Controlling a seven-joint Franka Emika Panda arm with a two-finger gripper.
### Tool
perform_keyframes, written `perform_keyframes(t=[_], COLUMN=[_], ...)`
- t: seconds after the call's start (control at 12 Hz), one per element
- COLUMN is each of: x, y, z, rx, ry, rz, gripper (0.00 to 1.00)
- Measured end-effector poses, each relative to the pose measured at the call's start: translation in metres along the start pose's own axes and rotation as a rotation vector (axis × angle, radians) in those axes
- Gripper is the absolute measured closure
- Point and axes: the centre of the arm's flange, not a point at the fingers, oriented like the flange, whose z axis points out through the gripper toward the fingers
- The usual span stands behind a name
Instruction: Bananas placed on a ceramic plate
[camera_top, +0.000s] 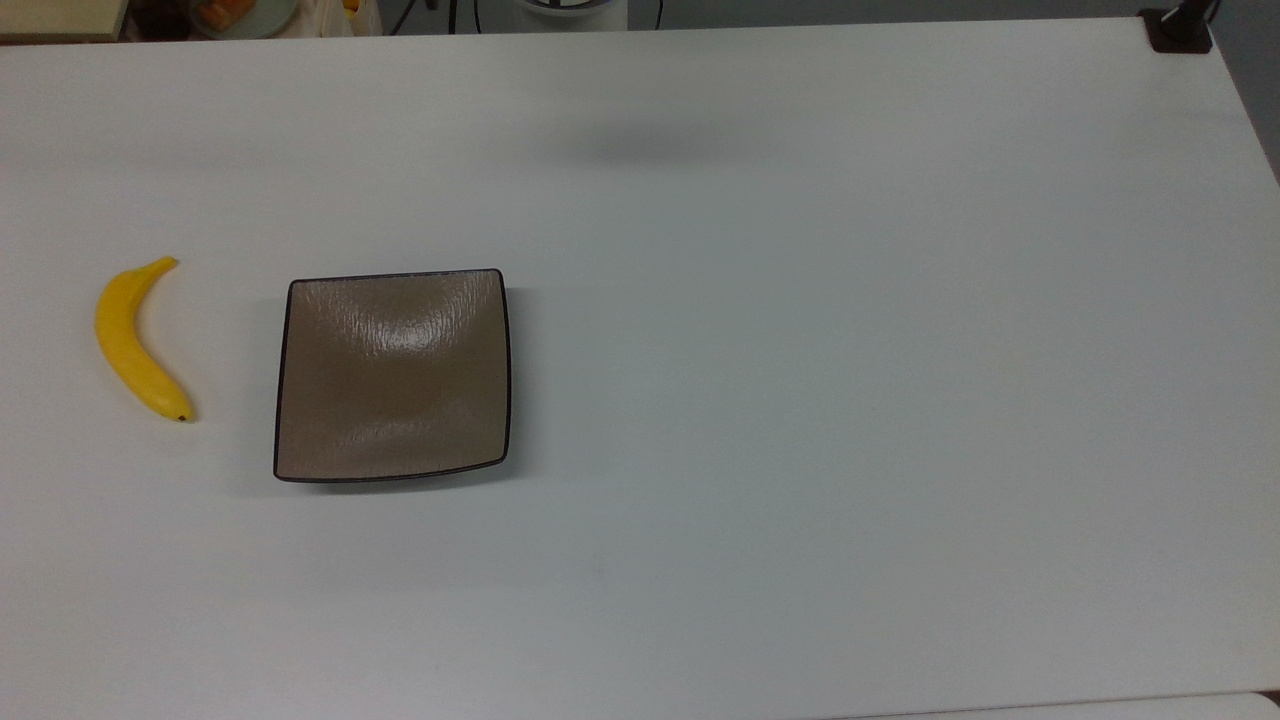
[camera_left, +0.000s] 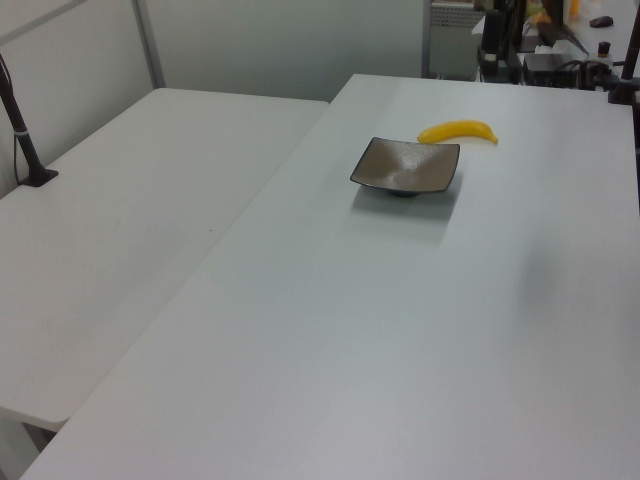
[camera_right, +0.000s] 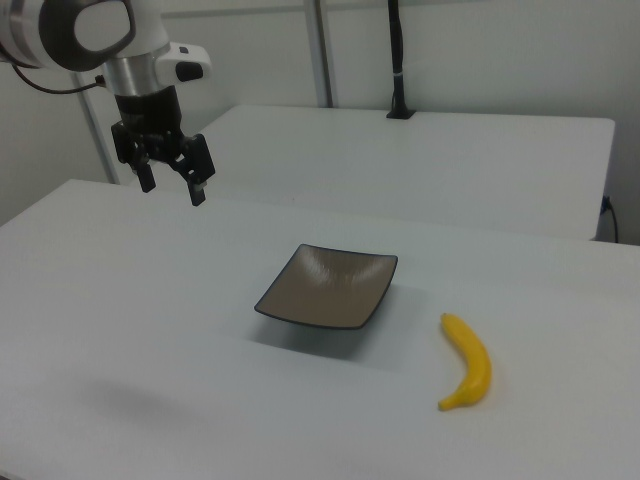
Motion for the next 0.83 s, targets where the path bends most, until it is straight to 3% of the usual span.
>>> perform_keyframes(t=[0.25, 0.58, 0.83], x=[0.001, 0.014, 0.026], y=[0.022, 0.112, 0.168], z=[0.001, 0.02, 0.028], rx=[-0.01, -0.017, -0.035], ry=[0.0, -0.008, 0.026], rz=[-0.046, -0.185, -0.214], gripper=[0.0, 0.0, 0.0])
